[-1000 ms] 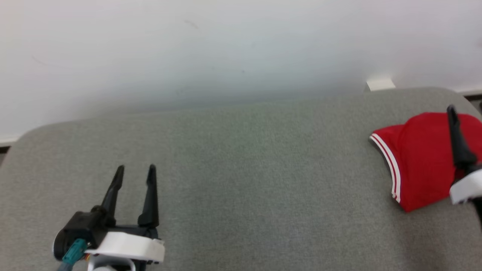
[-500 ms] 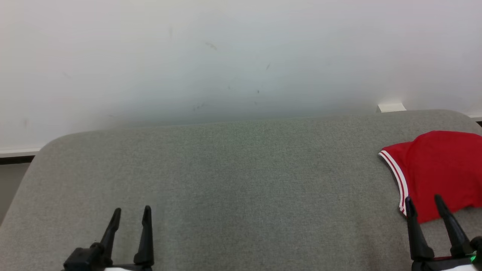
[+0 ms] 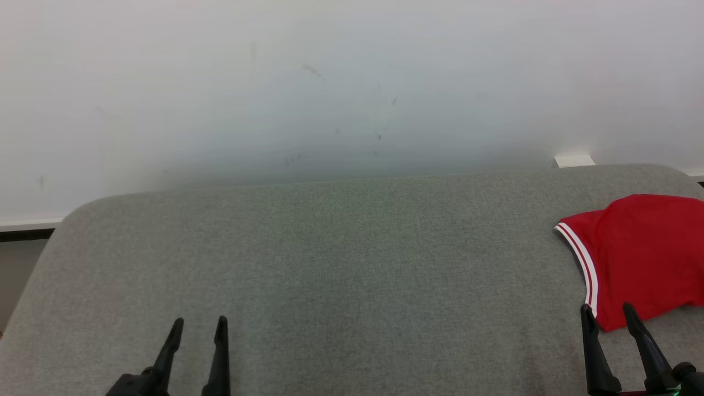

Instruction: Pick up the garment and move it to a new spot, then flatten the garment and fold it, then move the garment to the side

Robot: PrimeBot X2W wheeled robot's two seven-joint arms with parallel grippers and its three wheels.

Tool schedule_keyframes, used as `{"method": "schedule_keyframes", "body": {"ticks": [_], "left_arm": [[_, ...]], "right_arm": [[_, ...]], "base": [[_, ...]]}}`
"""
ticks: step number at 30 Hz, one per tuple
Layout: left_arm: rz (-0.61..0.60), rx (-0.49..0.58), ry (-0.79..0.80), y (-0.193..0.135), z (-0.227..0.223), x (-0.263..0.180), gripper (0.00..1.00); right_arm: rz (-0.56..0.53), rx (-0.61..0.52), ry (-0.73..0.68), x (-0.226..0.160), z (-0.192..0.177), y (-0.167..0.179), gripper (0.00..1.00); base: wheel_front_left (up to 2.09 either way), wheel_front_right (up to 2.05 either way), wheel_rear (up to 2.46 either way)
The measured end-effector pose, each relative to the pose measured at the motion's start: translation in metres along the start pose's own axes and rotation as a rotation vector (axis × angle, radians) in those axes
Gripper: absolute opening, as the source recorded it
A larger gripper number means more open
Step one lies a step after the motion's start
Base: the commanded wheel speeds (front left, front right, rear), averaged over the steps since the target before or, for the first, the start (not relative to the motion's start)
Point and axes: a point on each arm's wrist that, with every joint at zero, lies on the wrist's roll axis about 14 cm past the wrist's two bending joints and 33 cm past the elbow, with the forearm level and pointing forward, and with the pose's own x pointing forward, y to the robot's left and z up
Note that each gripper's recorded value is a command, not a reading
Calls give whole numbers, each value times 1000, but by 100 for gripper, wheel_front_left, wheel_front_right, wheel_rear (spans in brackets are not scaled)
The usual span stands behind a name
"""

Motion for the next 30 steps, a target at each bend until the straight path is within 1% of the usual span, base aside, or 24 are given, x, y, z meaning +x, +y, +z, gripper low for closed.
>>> {"method": "schedule_keyframes", "body": {"ticks": [4,5,10,12,30], "left_arm": [[1,0,-3,1,1,0,100],[-1,0,-3,0,1,0,0],[7,-15,55,0,-17,-8,0],[22,-39,78,4,-22,-9,0],[124,-370,110,22,-27,-7,0]], "right_arm": [[7,2,-3,0,1,3,100],[8,3,-3,1,0,4,0],[-6,21,51,-6,-17,3,0],[-16,49,66,-7,-20,2,0],[-101,337,95,0,-26,-9,0]], "base": [[0,0,0],[0,0,0],[0,0,0],[0,0,0],[0,0,0]]}}
